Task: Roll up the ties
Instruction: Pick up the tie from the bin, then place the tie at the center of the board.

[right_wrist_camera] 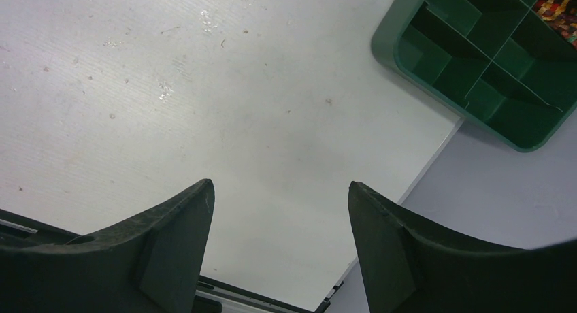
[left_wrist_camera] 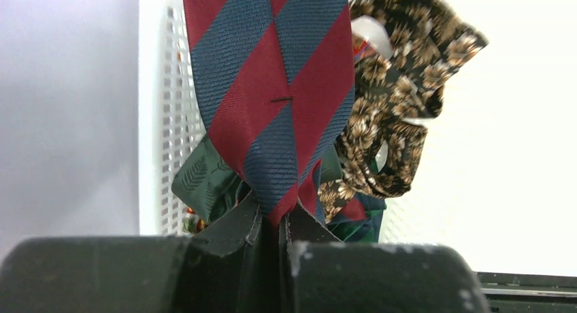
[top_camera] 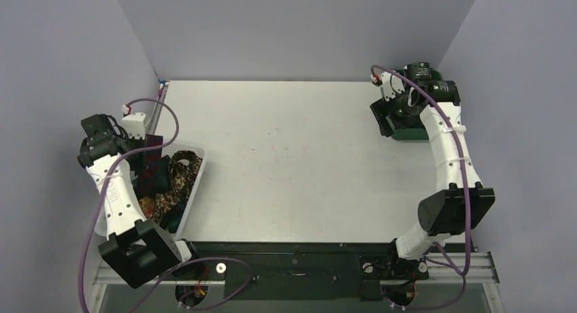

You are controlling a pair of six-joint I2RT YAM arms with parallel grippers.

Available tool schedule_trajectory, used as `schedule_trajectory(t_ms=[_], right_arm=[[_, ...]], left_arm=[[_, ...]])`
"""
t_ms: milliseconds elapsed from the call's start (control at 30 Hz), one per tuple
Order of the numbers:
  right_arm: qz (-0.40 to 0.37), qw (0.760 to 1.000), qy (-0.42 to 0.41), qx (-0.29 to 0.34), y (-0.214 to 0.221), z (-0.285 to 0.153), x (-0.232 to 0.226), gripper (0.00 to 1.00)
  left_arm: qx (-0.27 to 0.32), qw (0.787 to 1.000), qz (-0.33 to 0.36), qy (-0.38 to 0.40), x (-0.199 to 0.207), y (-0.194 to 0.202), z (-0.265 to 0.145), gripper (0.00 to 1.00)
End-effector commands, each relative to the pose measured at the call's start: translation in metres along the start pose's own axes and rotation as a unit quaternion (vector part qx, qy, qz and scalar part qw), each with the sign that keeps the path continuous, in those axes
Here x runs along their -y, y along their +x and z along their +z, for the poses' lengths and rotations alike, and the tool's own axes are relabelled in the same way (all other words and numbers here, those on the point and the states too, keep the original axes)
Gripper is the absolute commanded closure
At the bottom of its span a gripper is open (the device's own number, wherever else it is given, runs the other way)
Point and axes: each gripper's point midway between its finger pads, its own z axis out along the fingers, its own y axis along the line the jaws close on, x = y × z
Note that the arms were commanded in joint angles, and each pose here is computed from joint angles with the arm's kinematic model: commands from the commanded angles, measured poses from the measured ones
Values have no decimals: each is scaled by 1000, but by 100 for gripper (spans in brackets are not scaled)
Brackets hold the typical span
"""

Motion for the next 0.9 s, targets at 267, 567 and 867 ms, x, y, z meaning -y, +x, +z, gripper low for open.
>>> schedule_trajectory(t_ms=[267,567,867], right_arm=[[-4,998,19,63,-38,-28,6,32],[21,995,26,98,-56,-44,8,32],[124,986,50,105,-47,-54,38,33]], left_arm=[[249,968,30,17,47,-155,-118,100],[402,906,65,115,124,-250,-210,100],[459,844,146,237,248,-284,-255,100]])
